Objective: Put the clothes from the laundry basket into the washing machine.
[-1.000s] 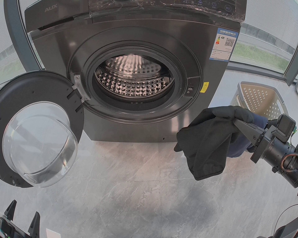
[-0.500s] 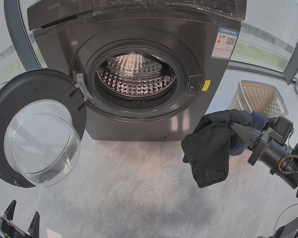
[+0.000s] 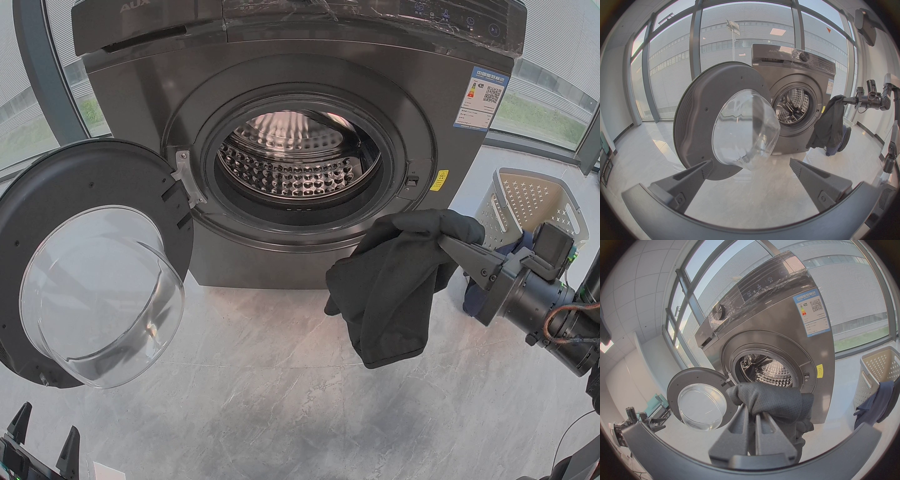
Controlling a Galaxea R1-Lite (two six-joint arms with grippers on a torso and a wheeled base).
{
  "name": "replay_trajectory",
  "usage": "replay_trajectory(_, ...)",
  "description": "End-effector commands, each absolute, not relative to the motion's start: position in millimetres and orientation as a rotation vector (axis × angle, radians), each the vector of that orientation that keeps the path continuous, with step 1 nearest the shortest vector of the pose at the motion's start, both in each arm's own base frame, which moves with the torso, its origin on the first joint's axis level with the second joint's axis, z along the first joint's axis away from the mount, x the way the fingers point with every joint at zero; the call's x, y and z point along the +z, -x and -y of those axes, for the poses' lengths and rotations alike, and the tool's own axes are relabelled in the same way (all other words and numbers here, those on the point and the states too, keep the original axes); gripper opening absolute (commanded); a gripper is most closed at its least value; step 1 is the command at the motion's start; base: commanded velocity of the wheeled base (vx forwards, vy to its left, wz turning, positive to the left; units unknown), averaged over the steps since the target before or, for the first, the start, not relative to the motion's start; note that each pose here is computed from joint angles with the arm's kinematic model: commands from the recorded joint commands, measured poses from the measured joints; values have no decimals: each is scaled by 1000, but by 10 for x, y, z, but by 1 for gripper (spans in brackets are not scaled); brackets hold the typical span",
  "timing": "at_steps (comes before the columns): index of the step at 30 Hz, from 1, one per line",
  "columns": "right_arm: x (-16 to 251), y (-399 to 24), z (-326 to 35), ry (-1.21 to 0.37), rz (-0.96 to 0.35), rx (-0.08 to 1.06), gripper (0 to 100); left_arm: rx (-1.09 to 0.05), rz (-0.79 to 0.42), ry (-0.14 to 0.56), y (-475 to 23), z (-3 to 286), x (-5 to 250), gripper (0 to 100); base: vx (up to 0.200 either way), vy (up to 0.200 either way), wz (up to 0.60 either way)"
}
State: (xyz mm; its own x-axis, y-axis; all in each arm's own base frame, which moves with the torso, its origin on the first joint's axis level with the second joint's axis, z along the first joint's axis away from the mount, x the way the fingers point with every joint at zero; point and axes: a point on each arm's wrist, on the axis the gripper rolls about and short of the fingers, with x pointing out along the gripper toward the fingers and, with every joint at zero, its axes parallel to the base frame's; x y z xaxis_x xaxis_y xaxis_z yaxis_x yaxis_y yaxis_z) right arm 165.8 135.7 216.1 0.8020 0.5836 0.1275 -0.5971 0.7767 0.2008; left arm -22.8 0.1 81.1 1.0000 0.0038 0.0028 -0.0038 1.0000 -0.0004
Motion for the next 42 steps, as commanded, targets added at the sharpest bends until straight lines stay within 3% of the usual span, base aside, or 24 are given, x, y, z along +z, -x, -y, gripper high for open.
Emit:
replay_trajectory(1, 2181, -1713, -1564, -260, 48, 640, 0, 3, 3, 11, 228, -1, 758, 100, 0, 0, 0)
replay_trajectory(3, 2167, -1726, -1609, -262, 40, 646, 0, 8, 23, 0, 228, -1, 778, 100, 0, 0, 0)
replay_trajectory(5, 2175, -1760, -1693, -275, 34, 660, 0, -5, 179, 20, 341, 4, 1154, 100, 0, 0, 0)
replay_trajectory(7, 2172, -1763, -1701, -276, 32, 661, 0, -7, 189, 21, 349, 5, 1178, 100, 0, 0, 0)
replay_trajectory(8, 2218, -1806, -1811, -329, 35, 687, 0, -113, 191, 5, 357, 22, 1531, 100, 0, 0, 0)
replay_trajectory(10, 2246, -1824, -1876, -351, 42, 701, 0, -165, 148, -11, 299, 36, 1531, 100, 0, 0, 0)
replay_trajectory(11, 2274, -1884, -1992, -375, 53, 714, 0, -272, 65, -27, 182, 64, 1513, 100, 0, 0, 0)
replay_trajectory(12, 2275, -1893, -2001, -377, 54, 712, 0, -282, 56, -29, 170, 66, 1510, 100, 0, 0, 0)
replay_trajectory(13, 2292, -1977, -2099, -388, 75, 717, 0, -390, -36, -32, 26, 88, 1495, 100, 0, 0, 0)
replay_trajectory(14, 2300, -2007, -2137, -394, 86, 718, 0, -425, -62, -32, -26, 94, 1513, 100, 0, 0, 0)
replay_trajectory(22, 2308, -2201, -2342, -414, 116, 684, 0, -608, -129, -13, -649, 177, 1765, 100, 0, 0, 0)
replay_trajectory(24, 2315, -2223, -2363, -417, 121, 676, 0, -690, -163, -17, -928, 311, 1765, 100, 0, 0, 0)
replay_trajectory(27, 2306, -2244, -2378, -419, 119, 672, 0, -720, -191, -2, -1247, 466, 1736, 100, 0, 0, 0)
replay_trajectory(34, 2385, -2260, -2384, -476, 154, 691, 0, -883, -179, 133, -1571, 948, 1778, 100, 0, 0, 0)
replay_trajectory(42, 2423, -2269, -2403, -480, 163, 699, 0, -913, -263, 133, -1853, 1186, 1622, 100, 0, 0, 0)
